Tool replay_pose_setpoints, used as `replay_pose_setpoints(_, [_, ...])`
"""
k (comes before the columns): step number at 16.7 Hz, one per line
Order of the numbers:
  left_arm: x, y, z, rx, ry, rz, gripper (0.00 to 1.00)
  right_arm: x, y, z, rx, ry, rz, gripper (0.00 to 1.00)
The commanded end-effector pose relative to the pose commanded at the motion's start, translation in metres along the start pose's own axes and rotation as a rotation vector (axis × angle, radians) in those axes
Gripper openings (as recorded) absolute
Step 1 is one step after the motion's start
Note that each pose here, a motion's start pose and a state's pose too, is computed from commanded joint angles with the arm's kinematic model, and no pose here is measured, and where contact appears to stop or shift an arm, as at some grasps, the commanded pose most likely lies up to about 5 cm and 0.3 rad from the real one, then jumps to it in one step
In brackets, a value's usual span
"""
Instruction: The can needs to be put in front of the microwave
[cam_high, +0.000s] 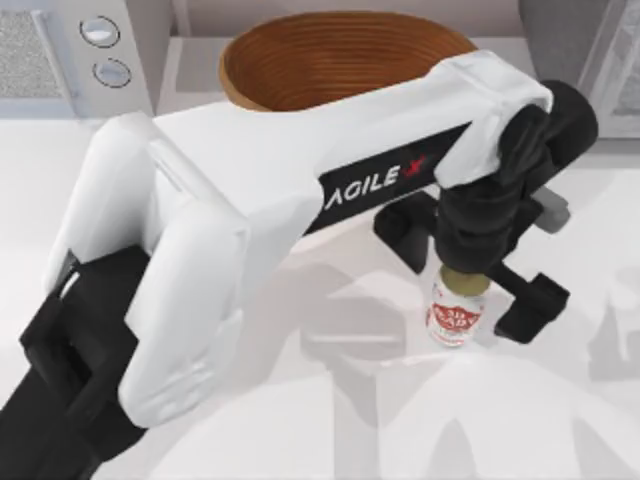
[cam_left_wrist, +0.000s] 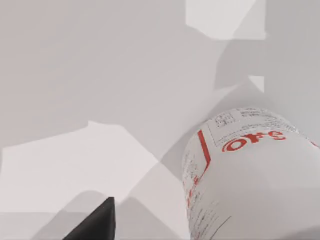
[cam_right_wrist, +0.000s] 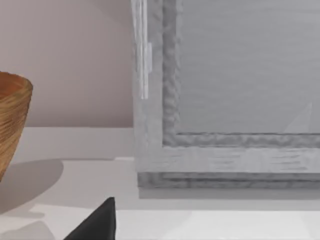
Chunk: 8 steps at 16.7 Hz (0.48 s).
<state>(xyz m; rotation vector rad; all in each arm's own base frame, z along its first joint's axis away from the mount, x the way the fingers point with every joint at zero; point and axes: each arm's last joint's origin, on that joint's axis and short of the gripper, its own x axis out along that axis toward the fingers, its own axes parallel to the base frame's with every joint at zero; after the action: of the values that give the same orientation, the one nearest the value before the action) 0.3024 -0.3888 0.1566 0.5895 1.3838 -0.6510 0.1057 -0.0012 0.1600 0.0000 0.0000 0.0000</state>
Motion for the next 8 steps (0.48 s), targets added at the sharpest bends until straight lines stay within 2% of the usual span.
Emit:
replay_pose_setpoints(1, [0.0,0.0,0.0,0.0,0.0,0.0,1.0,0.0,0.0,0.0,0.0,0.0,0.0,1.0])
replay_pose_setpoints(8, [0.0,0.0,0.0,0.0,0.0,0.0,0.47,0.0,0.0,0.0,0.0,0.0,0.0,1.0])
